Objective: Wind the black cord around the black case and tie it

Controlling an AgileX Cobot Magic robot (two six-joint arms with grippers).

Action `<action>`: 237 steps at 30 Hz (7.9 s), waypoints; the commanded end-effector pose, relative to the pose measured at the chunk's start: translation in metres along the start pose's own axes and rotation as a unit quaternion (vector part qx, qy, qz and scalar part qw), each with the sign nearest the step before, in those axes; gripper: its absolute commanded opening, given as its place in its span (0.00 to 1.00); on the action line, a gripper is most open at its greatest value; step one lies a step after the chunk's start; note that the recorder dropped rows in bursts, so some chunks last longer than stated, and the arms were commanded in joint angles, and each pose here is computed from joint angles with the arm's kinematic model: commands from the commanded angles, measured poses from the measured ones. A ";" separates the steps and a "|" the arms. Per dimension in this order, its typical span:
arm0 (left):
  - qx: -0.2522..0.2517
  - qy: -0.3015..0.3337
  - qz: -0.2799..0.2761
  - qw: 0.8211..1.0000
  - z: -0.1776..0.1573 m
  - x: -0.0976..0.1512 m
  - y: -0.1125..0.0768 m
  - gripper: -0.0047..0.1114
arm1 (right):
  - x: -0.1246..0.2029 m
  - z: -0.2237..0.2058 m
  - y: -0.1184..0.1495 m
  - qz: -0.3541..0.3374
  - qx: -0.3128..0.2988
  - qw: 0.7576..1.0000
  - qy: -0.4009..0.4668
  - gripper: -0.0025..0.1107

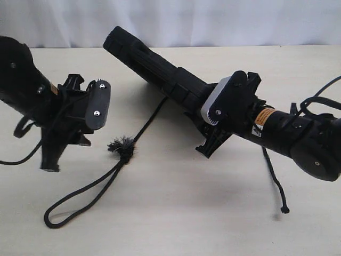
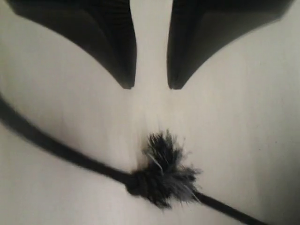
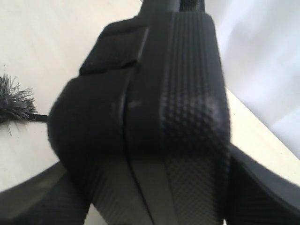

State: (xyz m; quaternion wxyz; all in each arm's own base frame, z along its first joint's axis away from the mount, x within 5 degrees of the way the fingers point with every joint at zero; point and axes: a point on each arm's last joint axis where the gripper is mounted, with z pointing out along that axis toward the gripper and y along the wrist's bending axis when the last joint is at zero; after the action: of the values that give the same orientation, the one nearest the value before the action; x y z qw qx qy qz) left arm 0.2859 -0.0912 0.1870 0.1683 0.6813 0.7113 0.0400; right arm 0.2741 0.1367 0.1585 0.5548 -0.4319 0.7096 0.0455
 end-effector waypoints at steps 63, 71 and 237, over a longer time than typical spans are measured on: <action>0.098 0.219 0.403 0.883 0.087 0.017 -0.033 0.04 | 0.002 -0.012 -0.009 0.103 0.035 0.992 0.062 0.06; 0.075 0.200 0.362 0.907 0.089 0.013 -0.032 0.04 | 0.002 -0.012 -0.009 0.103 0.035 0.992 0.062 0.06; -0.102 0.125 -0.879 0.449 0.037 0.086 0.087 0.04 | 0.003 -0.012 -0.009 0.127 0.035 0.989 0.068 0.06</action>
State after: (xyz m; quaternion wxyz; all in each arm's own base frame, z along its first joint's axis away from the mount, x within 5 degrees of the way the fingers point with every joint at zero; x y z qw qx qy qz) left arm 0.3777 -0.0077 0.1592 0.0860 -0.3282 0.9403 0.0274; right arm 0.2737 0.1277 0.1721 0.5419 -0.3457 0.7638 0.0578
